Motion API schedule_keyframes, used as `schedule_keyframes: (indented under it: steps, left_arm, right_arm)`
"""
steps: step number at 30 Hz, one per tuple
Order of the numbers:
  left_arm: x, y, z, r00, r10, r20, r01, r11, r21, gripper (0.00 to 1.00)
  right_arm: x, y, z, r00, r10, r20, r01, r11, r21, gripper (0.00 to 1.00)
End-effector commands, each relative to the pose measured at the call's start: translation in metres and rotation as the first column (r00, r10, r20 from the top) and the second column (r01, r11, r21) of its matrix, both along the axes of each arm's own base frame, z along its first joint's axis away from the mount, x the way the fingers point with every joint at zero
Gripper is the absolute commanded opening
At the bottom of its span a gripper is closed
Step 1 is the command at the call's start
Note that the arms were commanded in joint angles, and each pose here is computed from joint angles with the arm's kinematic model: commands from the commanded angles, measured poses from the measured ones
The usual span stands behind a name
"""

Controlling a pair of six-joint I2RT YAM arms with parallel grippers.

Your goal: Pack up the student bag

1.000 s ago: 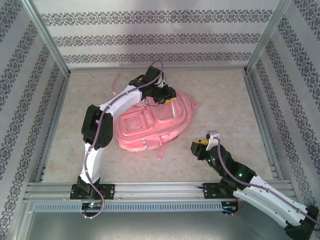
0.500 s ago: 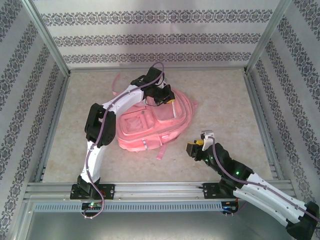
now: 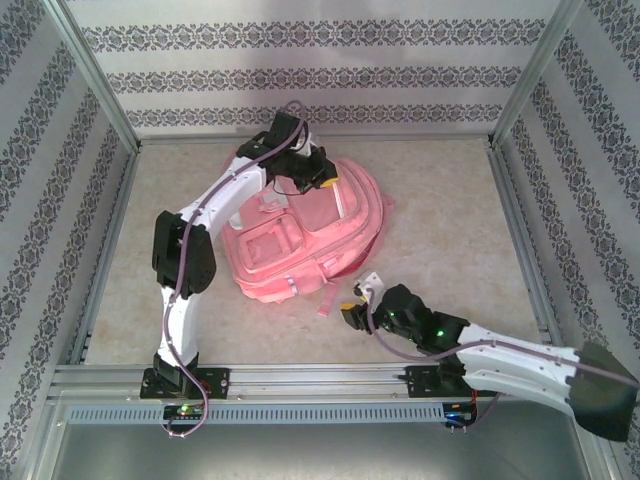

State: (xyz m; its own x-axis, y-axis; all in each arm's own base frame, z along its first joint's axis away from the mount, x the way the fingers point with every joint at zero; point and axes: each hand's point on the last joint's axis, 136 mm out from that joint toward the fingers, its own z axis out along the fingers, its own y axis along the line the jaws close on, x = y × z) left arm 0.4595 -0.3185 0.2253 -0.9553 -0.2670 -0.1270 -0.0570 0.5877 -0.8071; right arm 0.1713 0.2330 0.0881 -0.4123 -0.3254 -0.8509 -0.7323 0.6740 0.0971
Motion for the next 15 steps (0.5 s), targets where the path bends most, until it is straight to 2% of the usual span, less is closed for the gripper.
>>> schedule_keyframes:
  steps: [1, 7, 9, 15]
  left_arm:
    - [-0.009, 0.007, 0.05, 0.995, -0.032, 0.099, 0.038, 0.998, -0.059, 0.0]
    - [-0.016, 0.014, 0.052, 0.995, -0.039, 0.091, 0.047, 0.995, -0.085, 0.0]
    - [-0.018, 0.014, 0.054, 0.995, -0.045, 0.094, 0.053, 0.994, -0.093, 0.0]
    - [-0.02, 0.016, 0.056, 0.994, -0.052, 0.094, 0.062, 0.992, -0.107, 0.0]
  right_arm:
    - [0.014, 0.012, 0.011, 0.985, 0.038, 0.17, -0.03, 0.998, -0.051, 0.52]
    - [0.028, 0.018, 0.002, 0.954, 0.073, 0.292, -0.035, 0.991, -0.132, 0.51]
    - [0.03, 0.022, 0.004, 0.939, 0.09, 0.332, -0.052, 0.991, -0.123, 0.51]
    - [0.035, 0.031, -0.012, 0.907, 0.154, 0.392, -0.08, 0.977, -0.197, 0.48]
